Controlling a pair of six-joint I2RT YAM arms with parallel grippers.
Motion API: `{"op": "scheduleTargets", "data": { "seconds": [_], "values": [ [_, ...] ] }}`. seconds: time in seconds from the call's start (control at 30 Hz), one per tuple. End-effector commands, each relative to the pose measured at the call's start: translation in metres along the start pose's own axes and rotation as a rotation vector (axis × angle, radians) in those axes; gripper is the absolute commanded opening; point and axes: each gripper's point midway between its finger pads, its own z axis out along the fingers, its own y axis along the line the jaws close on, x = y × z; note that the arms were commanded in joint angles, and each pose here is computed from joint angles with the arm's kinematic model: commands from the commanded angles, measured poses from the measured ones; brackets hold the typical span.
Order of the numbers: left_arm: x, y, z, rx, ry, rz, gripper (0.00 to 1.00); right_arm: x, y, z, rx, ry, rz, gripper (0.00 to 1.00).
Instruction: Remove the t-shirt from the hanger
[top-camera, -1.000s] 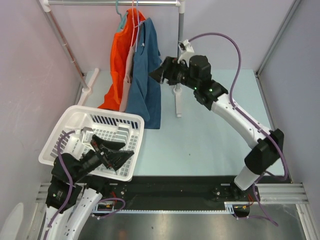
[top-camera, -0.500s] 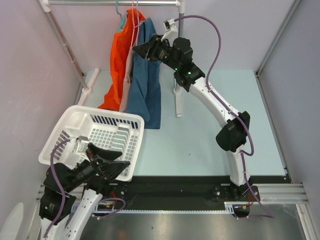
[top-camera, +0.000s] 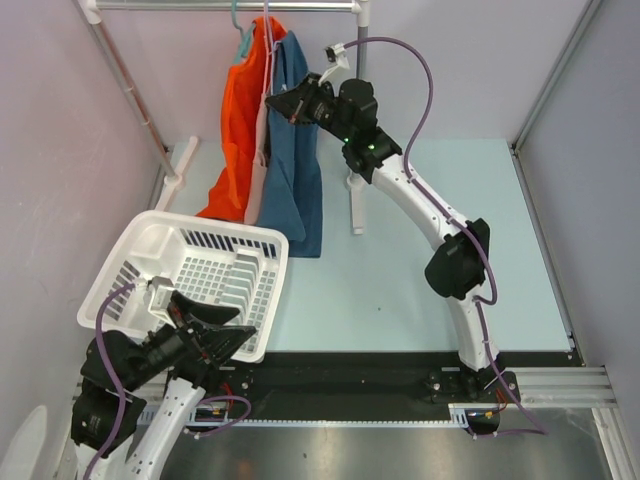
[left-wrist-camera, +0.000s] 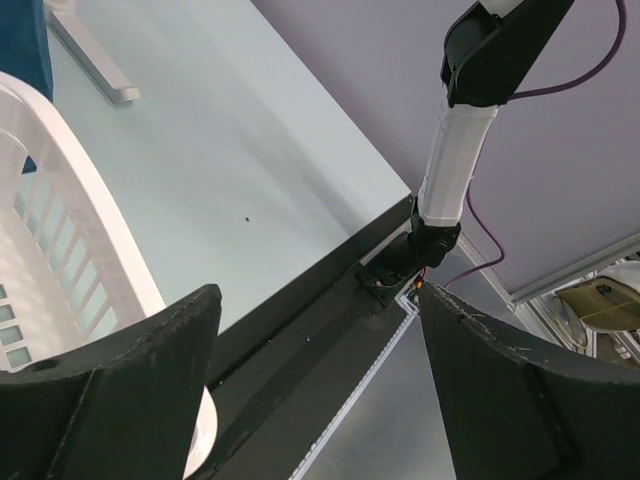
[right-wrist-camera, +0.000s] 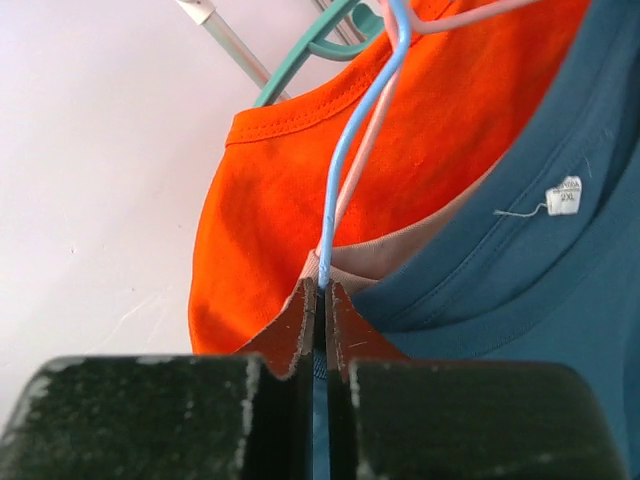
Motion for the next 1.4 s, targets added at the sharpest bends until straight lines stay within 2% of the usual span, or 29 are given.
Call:
{"op": "scheduleTargets", "data": {
  "seconds": [0.0, 0.27, 0.37, 0.47, 0.5, 0.53, 0.6, 0.63, 0.7, 0.77, 0.83, 0.87, 0.93, 0.97, 1.17, 1.23, 1.27, 1.3, 1.33, 1.37],
  "values": [
    [-0.005, -0.002, 0.000, -0.004, -0.010, 0.011, 0.85, -0.049, 0.049, -0.004, -0.122, -0.127, -0.044, 0.00],
    [-0.008, -0.001, 0.004, -0.006, -0.004, -0.003, 0.85, -0.105, 0.110, -0.043, -0.216, -0.186, -0.086, 0.00],
    [-0.008, 0.000, 0.007, -0.005, 0.000, -0.015, 0.85, -0.110, 0.121, -0.060, -0.219, -0.162, -0.100, 0.00],
    [-0.010, -0.003, 0.009, 0.011, -0.002, -0.027, 0.85, -0.091, 0.107, -0.071, -0.174, -0.085, -0.071, 0.00],
    [-0.010, -0.003, 0.010, 0.012, 0.002, -0.032, 0.85, -0.101, 0.123, -0.088, -0.197, -0.096, -0.082, 0.00],
    [-0.011, -0.004, 0.012, 0.015, 0.003, -0.037, 0.85, -0.078, 0.101, -0.089, -0.161, -0.039, -0.062, 0.00],
    [-0.011, -0.003, 0.014, 0.019, 0.009, -0.043, 0.85, -0.077, 0.119, -0.115, -0.199, -0.015, -0.067, 0.00],
    [-0.011, -0.004, 0.016, 0.025, 0.015, -0.047, 0.85, -0.053, 0.098, -0.121, -0.160, 0.047, -0.041, 0.00],
    [-0.013, -0.005, 0.020, 0.037, 0.022, -0.051, 0.85, -0.030, 0.092, -0.141, -0.159, 0.123, -0.011, 0.00],
    [-0.012, -0.003, 0.026, 0.039, 0.041, -0.066, 0.84, -0.001, 0.089, -0.175, -0.164, 0.205, 0.020, 0.00],
    [-0.015, -0.003, 0.033, 0.050, 0.042, -0.080, 0.83, 0.008, 0.101, -0.207, -0.191, 0.235, 0.018, 0.00],
    [-0.014, 0.001, 0.040, 0.051, 0.056, -0.100, 0.82, 0.038, 0.089, -0.222, -0.181, 0.311, 0.049, 0.00],
    [-0.021, -0.003, 0.051, 0.095, 0.044, -0.127, 0.80, 0.048, 0.106, -0.257, -0.227, 0.347, 0.045, 0.00],
    [-0.030, -0.007, 0.055, 0.127, 0.014, -0.115, 0.80, 0.067, 0.095, -0.271, -0.196, 0.393, 0.071, 0.00],
    [-0.059, -0.010, 0.081, 0.138, -0.018, -0.114, 0.77, 0.083, 0.118, -0.344, -0.226, 0.430, 0.047, 0.00],
    [-0.068, -0.023, 0.090, 0.166, -0.009, -0.092, 0.77, 0.088, 0.117, -0.356, -0.222, 0.437, 0.030, 0.00],
    [-0.076, -0.020, 0.098, 0.128, -0.033, -0.086, 0.77, 0.088, 0.119, -0.365, -0.211, 0.434, 0.026, 0.00],
    [-0.072, -0.012, 0.116, 0.083, 0.003, -0.078, 0.77, 0.089, 0.112, -0.367, -0.183, 0.430, 0.028, 0.00],
    [-0.075, -0.032, 0.120, 0.121, 0.022, -0.062, 0.77, 0.089, 0.110, -0.369, -0.169, 0.429, 0.038, 0.00],
    [-0.078, -0.027, 0.131, 0.071, 0.018, -0.051, 0.78, 0.089, 0.108, -0.371, -0.163, 0.426, 0.045, 0.00]
  ]
}}
